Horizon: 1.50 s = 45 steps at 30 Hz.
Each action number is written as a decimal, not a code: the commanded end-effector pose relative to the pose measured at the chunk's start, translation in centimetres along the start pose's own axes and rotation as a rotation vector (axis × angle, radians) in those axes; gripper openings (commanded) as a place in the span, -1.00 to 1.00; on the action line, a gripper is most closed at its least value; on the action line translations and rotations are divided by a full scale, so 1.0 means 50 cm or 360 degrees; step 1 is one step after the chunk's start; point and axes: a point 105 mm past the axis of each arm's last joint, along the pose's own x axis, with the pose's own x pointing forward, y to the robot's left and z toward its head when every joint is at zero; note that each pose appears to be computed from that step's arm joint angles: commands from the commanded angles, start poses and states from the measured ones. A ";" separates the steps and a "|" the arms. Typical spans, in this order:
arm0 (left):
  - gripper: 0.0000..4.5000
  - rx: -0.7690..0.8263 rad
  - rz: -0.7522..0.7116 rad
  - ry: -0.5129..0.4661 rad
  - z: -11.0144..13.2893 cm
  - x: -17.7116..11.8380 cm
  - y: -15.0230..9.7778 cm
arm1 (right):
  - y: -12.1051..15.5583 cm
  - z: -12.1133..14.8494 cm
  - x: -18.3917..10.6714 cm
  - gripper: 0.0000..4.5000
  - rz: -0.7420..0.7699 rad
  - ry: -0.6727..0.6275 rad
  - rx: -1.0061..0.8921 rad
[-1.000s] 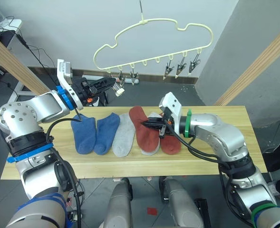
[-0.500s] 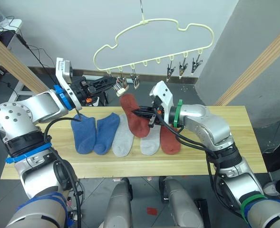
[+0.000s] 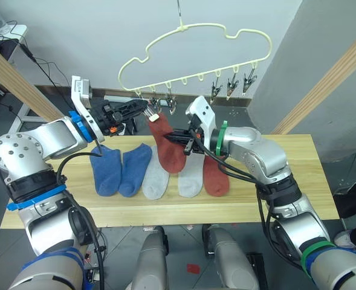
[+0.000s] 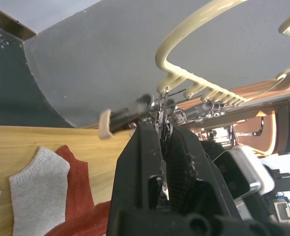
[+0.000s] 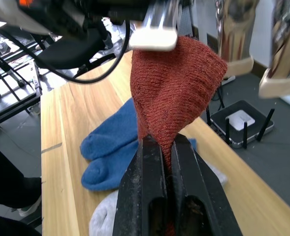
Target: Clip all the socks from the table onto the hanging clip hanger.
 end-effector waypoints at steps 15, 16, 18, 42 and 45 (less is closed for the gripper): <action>0.79 0.0190 -0.0131 -0.0035 0.007 -0.034 -0.044 | -0.003 0.041 0.020 -1.00 -0.0003 -0.0117 -0.0024; 0.91 0.0232 -0.0064 -0.0035 0.009 -0.042 -0.036 | -0.003 0.042 0.023 -1.00 -0.0002 -0.0118 -0.0022; 1.00 0.0348 0.0092 -0.0031 0.011 -0.059 -0.016 | -0.001 0.041 0.029 -0.89 0.0000 -0.0120 -0.0017; 1.00 0.1448 0.0435 -0.0363 0.002 -0.022 -0.017 | 0.034 0.024 -0.154 0.98 -0.0191 -0.0244 0.0057; 0.92 0.1464 0.0396 -0.0448 0.003 -0.021 -0.024 | 0.043 0.026 -0.158 1.00 -0.0221 -0.0231 0.0068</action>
